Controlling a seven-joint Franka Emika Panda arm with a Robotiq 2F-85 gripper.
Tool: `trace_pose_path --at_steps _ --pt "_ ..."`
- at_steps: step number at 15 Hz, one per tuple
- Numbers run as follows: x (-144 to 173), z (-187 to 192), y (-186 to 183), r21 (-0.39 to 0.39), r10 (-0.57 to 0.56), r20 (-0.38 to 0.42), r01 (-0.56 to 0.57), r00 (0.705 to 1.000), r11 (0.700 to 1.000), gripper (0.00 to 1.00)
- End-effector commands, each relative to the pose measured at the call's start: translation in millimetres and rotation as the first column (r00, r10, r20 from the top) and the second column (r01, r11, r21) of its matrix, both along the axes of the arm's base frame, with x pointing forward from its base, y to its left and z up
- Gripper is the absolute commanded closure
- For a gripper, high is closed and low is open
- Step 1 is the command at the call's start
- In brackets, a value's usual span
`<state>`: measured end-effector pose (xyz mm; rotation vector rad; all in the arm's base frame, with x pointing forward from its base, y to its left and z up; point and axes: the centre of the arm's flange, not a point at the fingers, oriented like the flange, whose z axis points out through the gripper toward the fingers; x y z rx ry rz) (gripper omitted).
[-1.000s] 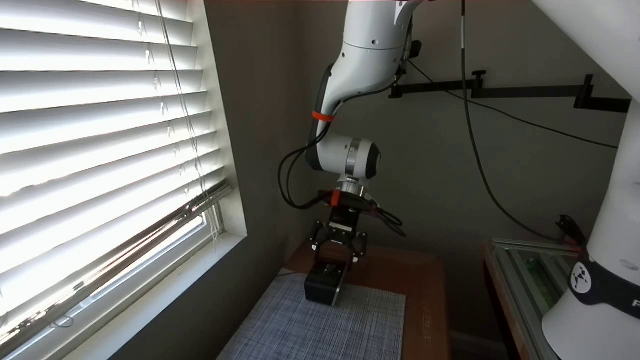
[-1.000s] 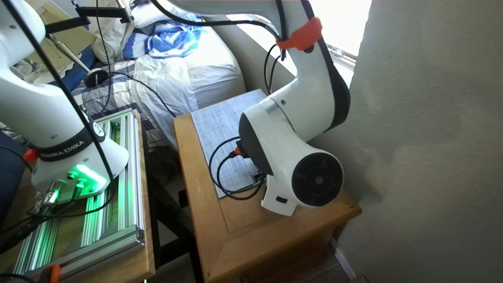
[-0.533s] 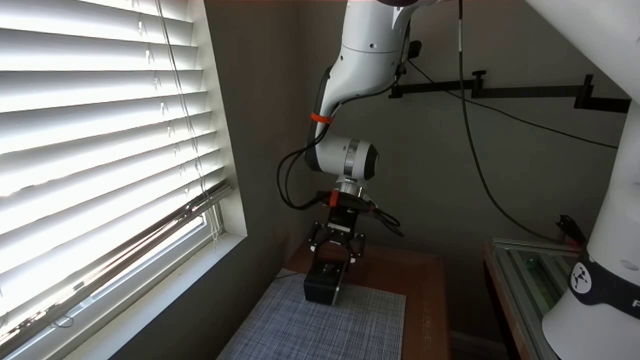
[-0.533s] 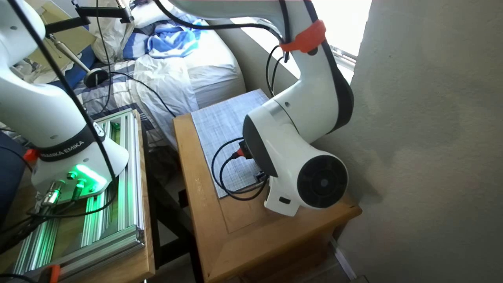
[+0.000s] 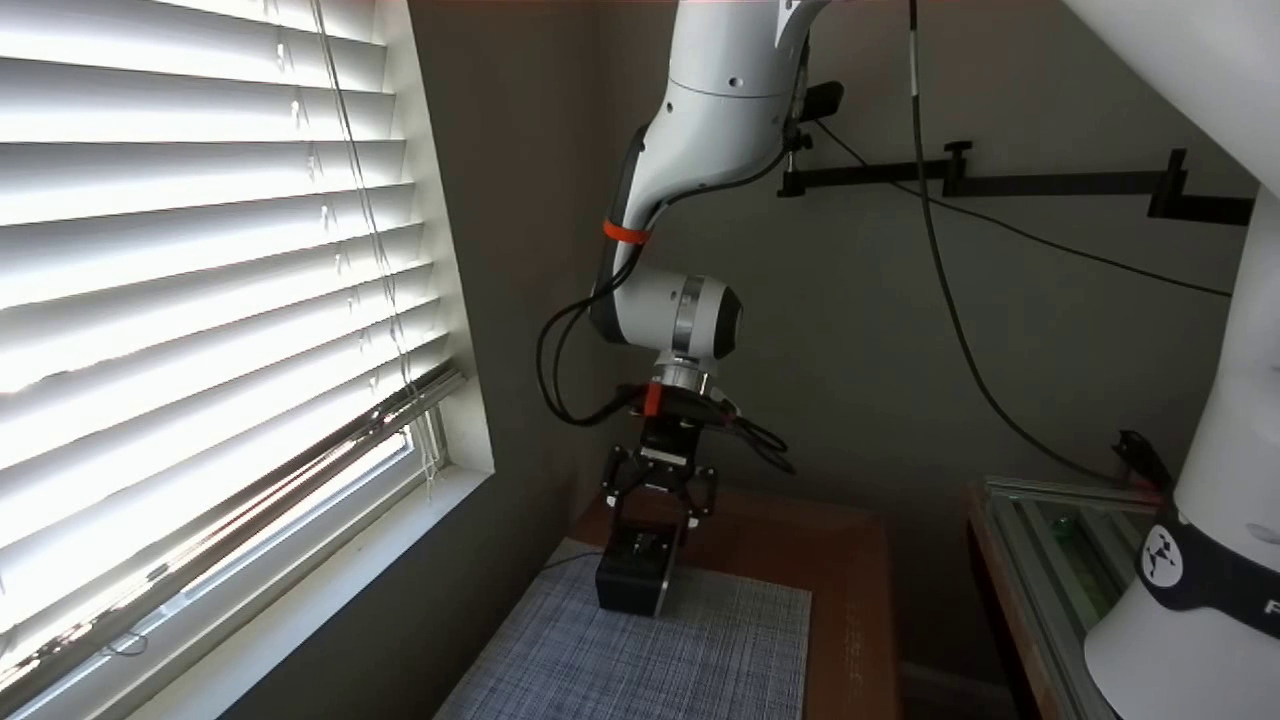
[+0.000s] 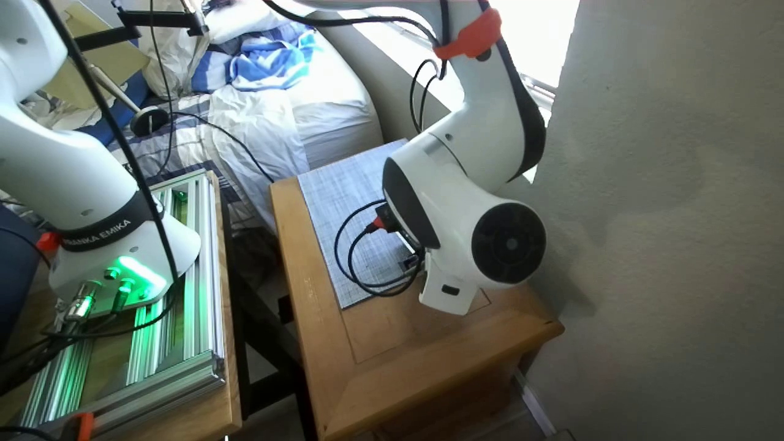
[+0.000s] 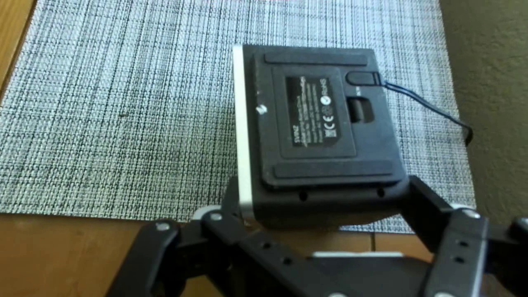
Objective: Lift the alarm clock and put it up straight
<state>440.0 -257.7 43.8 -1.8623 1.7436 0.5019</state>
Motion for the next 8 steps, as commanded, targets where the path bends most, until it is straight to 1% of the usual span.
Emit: trace_pose_path --at_steps 1,4,8 --pt "-0.2 37.3 36.9 -0.122 0.037 -0.005 -0.038 0.999 0.992 0.32" --pt "1.6 51.0 60.8 -0.237 0.071 0.001 -0.069 0.997 0.969 0.32" --pt "-1.7 71.7 88.5 -0.409 0.094 0.006 -0.084 0.996 0.909 0.32"
